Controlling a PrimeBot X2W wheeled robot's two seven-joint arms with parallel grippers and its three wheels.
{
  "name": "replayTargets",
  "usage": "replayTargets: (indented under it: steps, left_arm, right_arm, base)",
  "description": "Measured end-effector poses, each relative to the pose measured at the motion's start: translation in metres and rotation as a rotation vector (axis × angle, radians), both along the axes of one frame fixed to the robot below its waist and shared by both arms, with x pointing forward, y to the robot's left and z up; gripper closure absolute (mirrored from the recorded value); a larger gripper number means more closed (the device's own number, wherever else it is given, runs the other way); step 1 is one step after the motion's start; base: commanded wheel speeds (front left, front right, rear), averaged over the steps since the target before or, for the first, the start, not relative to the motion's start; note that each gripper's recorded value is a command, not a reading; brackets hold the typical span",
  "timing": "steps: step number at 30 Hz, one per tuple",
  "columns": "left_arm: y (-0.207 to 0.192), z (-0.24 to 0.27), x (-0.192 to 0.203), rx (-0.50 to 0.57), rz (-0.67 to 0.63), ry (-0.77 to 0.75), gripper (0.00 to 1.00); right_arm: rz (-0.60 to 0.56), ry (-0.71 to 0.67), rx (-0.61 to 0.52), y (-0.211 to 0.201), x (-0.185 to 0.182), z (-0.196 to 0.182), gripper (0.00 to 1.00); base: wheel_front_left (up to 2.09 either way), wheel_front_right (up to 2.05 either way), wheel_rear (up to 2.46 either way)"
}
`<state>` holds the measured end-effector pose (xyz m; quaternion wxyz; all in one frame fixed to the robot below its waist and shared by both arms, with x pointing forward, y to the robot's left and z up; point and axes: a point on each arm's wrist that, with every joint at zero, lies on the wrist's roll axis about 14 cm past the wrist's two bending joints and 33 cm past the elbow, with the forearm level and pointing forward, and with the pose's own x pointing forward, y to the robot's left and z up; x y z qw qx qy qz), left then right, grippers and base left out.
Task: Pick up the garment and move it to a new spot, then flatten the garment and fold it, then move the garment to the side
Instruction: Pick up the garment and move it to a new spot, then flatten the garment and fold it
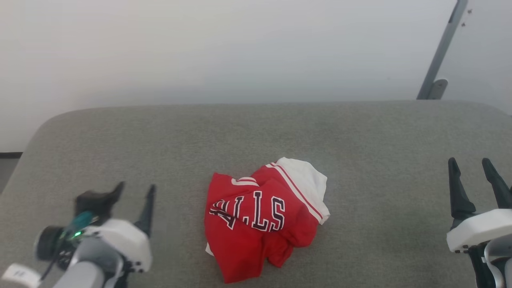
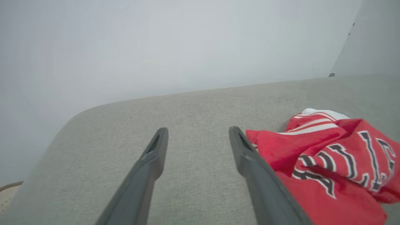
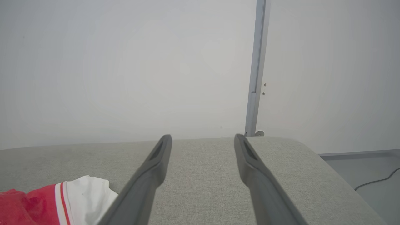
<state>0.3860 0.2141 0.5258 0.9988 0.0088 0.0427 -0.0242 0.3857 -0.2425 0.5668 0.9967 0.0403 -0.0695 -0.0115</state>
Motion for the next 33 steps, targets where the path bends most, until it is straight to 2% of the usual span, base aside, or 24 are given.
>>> replayTargets:
  steps: [12,28,33]
  left_arm:
    - [0.049,0.015,-0.037,-0.046,0.145,-0.110,0.00]
    - [0.057,0.016,-0.055,-0.071,0.179,-0.113,0.00]
    - [0.055,0.016,-0.058,-0.083,0.183,-0.113,0.00]
  right_arm:
    - [0.005,-0.004,0.011,0.005,-0.005,-0.003,0.00]
    - [0.040,0.025,0.017,0.015,-0.003,-0.012,0.00]
    - [0.106,0.063,0.011,0.036,0.007,-0.019,0.00]
  base:
    - [0.00,0.00,0.00]
    - [0.00,0.00,0.00]
    - [0.00,0.00,0.00]
